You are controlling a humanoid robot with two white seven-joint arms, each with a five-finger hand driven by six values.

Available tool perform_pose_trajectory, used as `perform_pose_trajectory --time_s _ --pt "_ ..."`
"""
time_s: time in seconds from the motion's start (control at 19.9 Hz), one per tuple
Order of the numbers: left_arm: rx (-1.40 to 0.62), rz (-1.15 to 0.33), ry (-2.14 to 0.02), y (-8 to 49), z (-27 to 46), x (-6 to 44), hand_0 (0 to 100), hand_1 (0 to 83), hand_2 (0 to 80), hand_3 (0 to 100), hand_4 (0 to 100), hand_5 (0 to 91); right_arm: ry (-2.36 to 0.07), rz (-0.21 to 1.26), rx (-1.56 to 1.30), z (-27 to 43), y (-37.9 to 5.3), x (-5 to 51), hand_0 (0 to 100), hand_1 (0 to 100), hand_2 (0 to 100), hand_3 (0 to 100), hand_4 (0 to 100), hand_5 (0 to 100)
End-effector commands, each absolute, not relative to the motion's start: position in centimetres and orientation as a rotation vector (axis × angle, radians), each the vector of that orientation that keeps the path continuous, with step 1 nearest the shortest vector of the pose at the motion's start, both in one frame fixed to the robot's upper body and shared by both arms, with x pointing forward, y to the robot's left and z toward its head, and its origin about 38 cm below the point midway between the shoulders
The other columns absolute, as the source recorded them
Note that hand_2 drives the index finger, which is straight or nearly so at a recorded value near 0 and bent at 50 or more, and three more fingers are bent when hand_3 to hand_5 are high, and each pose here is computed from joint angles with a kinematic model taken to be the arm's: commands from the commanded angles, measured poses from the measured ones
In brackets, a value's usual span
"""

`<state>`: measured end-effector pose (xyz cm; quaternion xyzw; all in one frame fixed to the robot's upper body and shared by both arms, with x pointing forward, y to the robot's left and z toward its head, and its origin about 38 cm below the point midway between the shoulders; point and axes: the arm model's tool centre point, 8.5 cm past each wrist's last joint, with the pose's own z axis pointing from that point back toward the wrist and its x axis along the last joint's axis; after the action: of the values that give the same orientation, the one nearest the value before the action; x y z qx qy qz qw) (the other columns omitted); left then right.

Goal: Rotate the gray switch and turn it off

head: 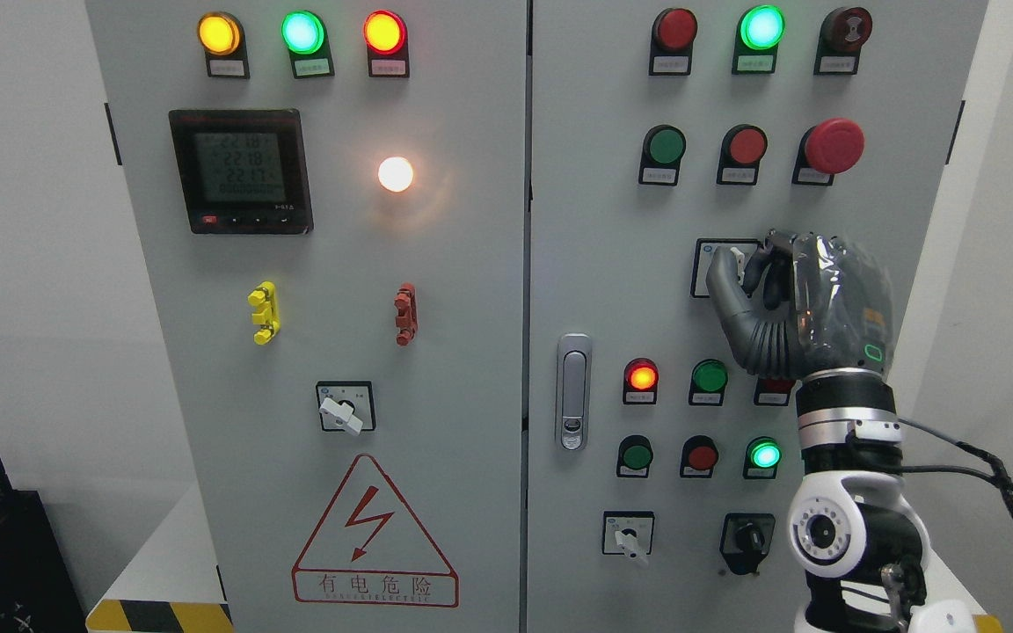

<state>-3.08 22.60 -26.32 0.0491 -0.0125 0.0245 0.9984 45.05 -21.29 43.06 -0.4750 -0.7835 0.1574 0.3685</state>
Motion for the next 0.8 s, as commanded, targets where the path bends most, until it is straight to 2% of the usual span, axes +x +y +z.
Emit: perform_pose_trajectory --time_s 0.0,0.3,0.75 --pt "0.102 0.047 -0.01 22.62 -26.27 -3.56 12 38.9 0.0 0 0 0.0 -2.024 0.425 -1.214 43.12 -20.55 45.02 65 32 77 98 92 100" --pt "0.102 0.047 -0.01 22.62 -26.27 -3.56 12 38.9 0.0 0 0 0.0 -2.028 0.424 -1.215 43.2 -20.54 44.93 41 36 76 98 93 100" --pt "0.102 0.047 -0.01 22.62 -26.27 -3.56 12 38.9 0.0 0 0 0.0 -2.027 0.427 -1.213 43.13 -20.52 44.95 30 39 76 98 93 100"
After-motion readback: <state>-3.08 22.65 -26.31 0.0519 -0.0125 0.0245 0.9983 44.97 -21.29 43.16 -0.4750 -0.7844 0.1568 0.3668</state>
